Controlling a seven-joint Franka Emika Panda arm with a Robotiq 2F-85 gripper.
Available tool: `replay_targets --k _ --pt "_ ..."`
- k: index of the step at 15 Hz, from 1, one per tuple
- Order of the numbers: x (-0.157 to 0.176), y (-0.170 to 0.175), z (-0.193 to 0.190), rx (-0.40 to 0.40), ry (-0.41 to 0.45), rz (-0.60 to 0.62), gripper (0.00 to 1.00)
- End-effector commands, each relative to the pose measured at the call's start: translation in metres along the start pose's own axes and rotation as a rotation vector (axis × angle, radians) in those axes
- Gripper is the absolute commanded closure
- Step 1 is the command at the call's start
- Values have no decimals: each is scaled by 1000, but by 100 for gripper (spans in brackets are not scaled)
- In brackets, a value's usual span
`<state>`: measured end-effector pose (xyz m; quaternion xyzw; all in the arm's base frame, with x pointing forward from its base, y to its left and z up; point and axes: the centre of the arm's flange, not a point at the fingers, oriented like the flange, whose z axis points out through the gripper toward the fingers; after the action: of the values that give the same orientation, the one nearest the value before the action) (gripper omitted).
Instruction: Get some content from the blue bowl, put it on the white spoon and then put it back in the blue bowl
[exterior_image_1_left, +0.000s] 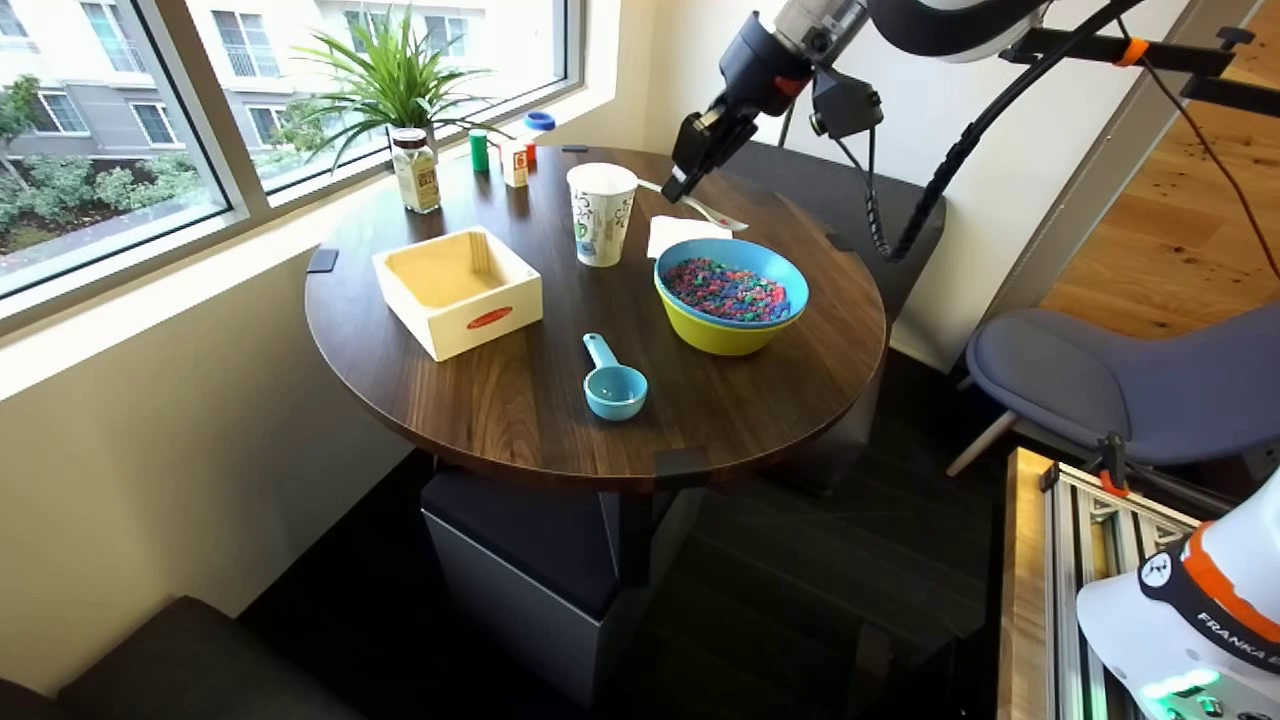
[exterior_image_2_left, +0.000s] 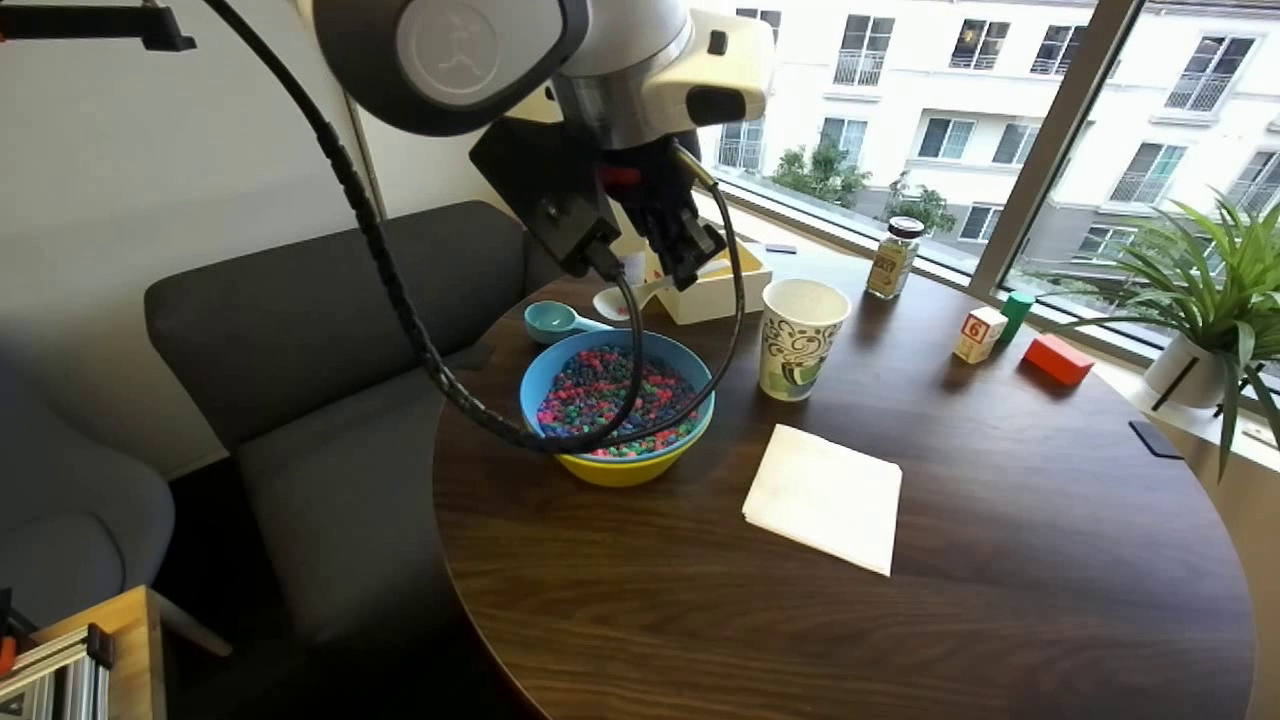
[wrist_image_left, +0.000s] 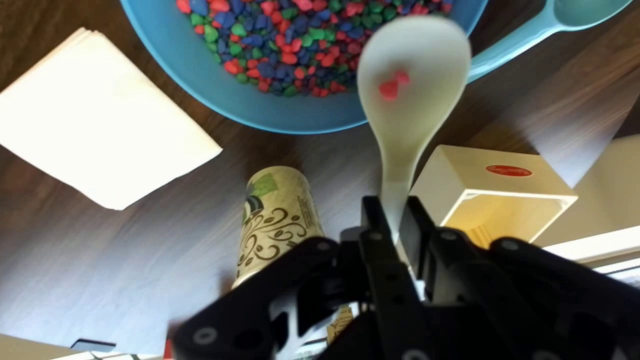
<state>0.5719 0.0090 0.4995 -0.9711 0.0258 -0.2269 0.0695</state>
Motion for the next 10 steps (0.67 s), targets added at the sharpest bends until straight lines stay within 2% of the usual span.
replay_targets --k 1,6,10 --pt "-32 14 -3 115 15 -32 97" --pt "-41 35 -8 241 74 -101 97" --pt "-46 45 -12 283 140 -177 97"
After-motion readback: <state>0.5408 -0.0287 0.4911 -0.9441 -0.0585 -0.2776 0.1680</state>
